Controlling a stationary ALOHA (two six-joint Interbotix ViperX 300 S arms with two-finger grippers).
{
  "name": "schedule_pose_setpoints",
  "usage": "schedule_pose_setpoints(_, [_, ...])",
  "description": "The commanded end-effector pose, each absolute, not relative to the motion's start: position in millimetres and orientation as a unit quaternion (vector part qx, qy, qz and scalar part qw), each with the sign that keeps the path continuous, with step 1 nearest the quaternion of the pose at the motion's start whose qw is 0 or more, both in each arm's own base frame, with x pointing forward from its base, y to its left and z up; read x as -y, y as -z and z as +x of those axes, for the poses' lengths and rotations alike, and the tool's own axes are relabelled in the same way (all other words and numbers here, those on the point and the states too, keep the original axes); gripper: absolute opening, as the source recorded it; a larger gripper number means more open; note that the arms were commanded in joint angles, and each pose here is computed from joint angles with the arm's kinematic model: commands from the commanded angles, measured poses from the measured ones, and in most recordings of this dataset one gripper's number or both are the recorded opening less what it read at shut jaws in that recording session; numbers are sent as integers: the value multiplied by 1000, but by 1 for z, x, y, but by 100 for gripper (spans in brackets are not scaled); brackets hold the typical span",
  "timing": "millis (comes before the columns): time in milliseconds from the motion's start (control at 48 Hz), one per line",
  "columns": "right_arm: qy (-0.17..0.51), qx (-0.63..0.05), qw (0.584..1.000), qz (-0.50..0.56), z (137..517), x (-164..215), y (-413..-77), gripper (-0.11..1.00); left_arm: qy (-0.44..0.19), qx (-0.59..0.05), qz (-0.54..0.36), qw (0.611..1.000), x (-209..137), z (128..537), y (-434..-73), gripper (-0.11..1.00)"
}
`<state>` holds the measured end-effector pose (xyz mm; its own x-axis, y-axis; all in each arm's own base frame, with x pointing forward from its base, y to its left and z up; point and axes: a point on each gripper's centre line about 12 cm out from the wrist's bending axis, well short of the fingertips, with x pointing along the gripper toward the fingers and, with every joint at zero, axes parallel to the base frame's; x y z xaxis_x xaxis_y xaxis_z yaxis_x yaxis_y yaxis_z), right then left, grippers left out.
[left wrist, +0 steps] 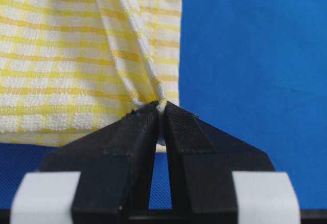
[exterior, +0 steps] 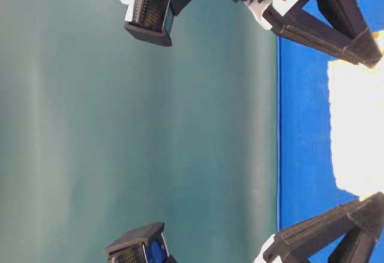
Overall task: Fold the yellow towel.
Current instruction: 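Open both grippers and pull them away from the folded towel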
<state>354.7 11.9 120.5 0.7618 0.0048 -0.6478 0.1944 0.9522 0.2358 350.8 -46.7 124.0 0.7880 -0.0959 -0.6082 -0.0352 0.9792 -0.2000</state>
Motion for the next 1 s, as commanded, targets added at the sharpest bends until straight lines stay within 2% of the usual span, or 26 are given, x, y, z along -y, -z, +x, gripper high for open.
schedule_pose_setpoints(0, [51,-329,931,148,359,-11,-128,6,22,-310,-102,945,50,355,-133,2])
schedule_pose_setpoints(417, [47,-330,931,146,359,-14,-127,7,18,-314,-101,944,47,357,-130,3])
schedule_pose_setpoints(479, [45,-329,932,146,359,-16,-128,13,19,-314,-101,944,48,356,-131,3])
schedule_pose_setpoints(521, [44,-328,932,146,359,-17,-128,22,19,-314,-100,944,48,355,-131,8])
schedule_pose_setpoints(563, [43,-327,933,146,360,-17,-129,37,20,-316,-96,944,47,354,-132,17])
schedule_pose_setpoints(709, [38,-320,935,145,362,-19,-138,77,18,-308,-94,947,43,352,-145,57])
schedule_pose_setpoints(771, [36,-314,938,143,360,-19,-145,78,19,-302,-95,948,43,350,-154,65])
schedule_pose_setpoints(876, [29,-301,943,140,357,-19,-162,73,16,-299,-97,949,39,345,-167,68])
schedule_pose_setpoints(980, [21,-290,948,132,350,-19,-180,73,8,-306,-99,947,32,339,-176,68])
